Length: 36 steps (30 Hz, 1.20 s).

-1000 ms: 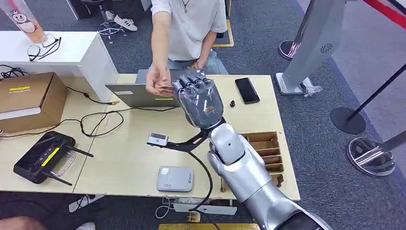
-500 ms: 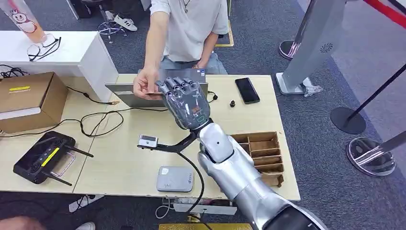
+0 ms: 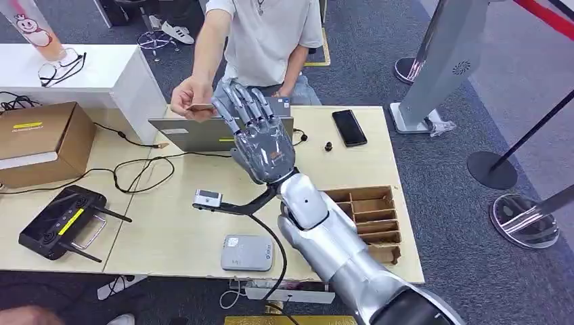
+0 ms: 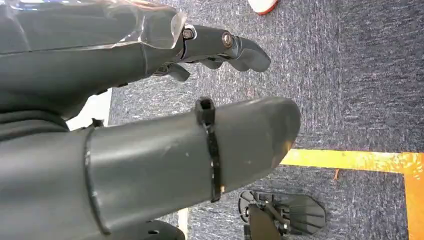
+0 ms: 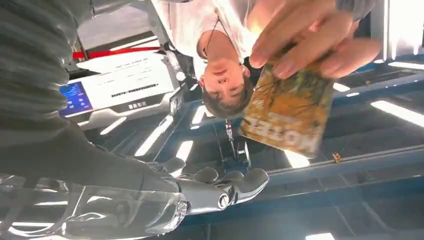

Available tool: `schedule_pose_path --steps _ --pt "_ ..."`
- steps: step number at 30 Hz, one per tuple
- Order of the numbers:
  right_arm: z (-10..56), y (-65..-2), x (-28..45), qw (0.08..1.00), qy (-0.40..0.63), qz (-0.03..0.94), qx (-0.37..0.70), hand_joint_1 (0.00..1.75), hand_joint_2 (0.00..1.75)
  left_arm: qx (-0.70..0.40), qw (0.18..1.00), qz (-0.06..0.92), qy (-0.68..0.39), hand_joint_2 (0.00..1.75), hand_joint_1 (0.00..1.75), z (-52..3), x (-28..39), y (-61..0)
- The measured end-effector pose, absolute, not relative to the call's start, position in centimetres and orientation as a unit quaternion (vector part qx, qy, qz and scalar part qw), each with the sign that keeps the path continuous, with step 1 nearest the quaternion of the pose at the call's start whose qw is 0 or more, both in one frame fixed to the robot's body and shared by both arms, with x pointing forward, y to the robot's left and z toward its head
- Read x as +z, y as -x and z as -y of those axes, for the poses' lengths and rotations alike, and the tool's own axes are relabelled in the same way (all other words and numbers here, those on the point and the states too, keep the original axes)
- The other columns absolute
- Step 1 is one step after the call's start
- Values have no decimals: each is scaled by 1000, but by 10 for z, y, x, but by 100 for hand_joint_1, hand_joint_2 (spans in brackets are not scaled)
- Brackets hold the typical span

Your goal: Pass the card to the sensor for recognition and then transmit it.

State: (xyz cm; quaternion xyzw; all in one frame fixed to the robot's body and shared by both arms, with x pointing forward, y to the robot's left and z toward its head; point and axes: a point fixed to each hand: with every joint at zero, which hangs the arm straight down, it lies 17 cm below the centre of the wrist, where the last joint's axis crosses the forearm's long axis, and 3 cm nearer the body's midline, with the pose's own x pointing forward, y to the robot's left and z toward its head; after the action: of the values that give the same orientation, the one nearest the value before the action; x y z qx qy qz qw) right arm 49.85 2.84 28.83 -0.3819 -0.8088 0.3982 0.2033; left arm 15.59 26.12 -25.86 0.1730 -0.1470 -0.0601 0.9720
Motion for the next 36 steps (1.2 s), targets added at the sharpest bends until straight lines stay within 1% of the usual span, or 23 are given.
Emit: schedule_pose_path --steps 18,22,36 --pt "-22 -501 290 213 379 812 389 0 175 -61 972 148 -172 0 0 -260 -258 -156" --pt "-10 -498 285 242 341 820 390 0 175 -61 971 156 -172 0 0 -264 -259 -157" --pt "17 -483 258 274 301 819 404 0 175 -53 971 157 -175 0 0 -268 -260 -150"
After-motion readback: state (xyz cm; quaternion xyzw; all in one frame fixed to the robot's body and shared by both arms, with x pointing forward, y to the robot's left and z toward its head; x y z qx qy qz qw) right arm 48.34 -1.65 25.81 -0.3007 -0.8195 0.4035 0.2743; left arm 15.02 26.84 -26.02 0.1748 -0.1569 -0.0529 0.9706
